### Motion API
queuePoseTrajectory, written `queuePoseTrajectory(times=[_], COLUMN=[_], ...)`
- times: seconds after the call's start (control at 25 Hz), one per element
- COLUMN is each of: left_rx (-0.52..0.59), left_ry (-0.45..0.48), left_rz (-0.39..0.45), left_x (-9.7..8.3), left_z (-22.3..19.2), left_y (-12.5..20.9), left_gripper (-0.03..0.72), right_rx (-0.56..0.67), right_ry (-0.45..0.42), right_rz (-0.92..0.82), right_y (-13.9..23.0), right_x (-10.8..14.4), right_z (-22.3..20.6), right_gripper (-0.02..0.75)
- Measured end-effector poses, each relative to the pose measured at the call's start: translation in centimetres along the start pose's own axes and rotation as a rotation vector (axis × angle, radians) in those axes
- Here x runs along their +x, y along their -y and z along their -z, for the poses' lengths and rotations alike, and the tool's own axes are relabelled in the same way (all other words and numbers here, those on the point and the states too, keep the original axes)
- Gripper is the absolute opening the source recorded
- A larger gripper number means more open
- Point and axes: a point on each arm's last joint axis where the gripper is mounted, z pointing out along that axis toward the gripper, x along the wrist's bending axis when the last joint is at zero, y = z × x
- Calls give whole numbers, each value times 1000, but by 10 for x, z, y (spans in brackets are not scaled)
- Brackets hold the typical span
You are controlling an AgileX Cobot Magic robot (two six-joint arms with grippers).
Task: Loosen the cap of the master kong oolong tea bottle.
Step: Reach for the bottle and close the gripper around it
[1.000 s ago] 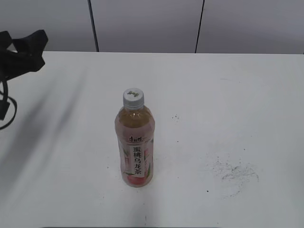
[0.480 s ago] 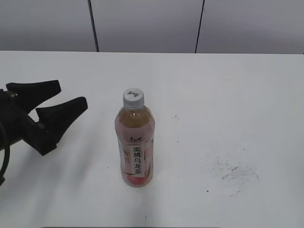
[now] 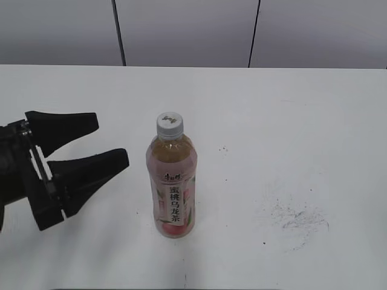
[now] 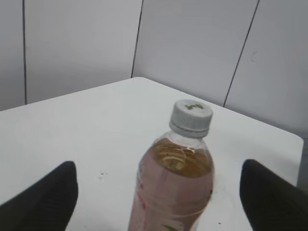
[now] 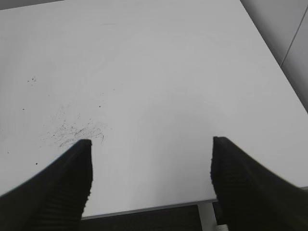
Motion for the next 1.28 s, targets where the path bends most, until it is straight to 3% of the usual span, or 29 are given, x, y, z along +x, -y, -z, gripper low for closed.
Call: queuePoseTrajectory(times=[0.36,0.84,1.28], left_rx=[11,64,100], left_ry=[79,115,217], left_rz=[6,24,-5], left_x=[-15,3,10], left_z=[-7,-33,-63], left_y=[2,11,18], left_gripper=[614,595,591], right_rx=[0,0,0], right_ry=[0,0,0], right_rz=[0,0,0], right_y=[0,0,0], right_x=[0,0,0], right_z=[0,0,0], right_gripper=[574,574,574])
